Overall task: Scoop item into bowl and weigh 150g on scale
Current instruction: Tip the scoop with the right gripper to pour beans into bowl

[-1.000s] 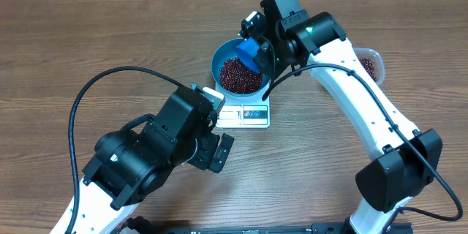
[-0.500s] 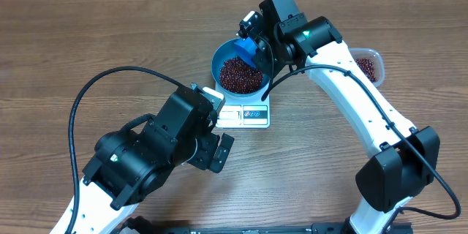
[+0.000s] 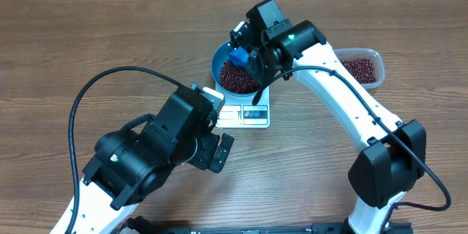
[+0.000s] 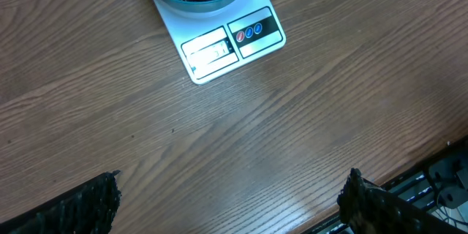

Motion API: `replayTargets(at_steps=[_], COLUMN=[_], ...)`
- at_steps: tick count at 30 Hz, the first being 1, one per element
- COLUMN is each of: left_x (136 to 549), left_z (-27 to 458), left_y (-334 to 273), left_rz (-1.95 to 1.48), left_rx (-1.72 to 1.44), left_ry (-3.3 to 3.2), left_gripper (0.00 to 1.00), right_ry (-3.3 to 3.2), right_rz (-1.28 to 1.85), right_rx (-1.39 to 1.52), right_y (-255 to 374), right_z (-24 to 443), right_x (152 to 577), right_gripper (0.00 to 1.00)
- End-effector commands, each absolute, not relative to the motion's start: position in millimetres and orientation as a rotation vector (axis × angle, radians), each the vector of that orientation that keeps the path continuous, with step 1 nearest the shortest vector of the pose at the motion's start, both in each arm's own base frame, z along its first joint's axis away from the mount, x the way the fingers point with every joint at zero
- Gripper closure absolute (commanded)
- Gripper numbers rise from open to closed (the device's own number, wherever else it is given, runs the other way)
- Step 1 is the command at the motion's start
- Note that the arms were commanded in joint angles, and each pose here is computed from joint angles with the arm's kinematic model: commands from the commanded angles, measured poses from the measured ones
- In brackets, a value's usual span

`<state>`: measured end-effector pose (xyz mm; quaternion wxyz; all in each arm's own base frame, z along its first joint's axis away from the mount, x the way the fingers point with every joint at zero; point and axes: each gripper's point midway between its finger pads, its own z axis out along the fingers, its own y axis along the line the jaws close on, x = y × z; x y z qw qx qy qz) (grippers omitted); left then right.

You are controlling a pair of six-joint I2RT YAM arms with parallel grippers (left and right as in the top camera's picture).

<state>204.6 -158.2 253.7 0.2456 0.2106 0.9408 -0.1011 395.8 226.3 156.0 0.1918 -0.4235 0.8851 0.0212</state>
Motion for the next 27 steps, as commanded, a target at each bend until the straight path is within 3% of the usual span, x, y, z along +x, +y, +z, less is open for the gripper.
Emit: replayTargets(at_steps=[1,7,15,27], left_x=[205.0,205.0,205.0,205.0], left_z=[259.1,259.1,259.1,259.1], left_y=[-158.9,-158.9,-158.9,-158.9], left_rz=[-0.283,-0.283,-0.283,-0.283], left_rx=[0.59,0.59,0.59,0.59], left_ry=[2.547,2.547,2.547,2.547], left_gripper=[0.0,0.0,0.0,0.0], right_ry=[2.494,2.546,2.557,2.522], right_rz=[0.055,0.084,0.47,0.484], right_rx=[-1.199,-1.059,-1.0,-0.868], right_y=[226.3,219.8,228.3,205.7], right_z=[154.3,157.0,179.0,206.8], right_x=[392.8,398.7,391.0,404.7], right_gripper=[0.96,0.96,0.96,0.96])
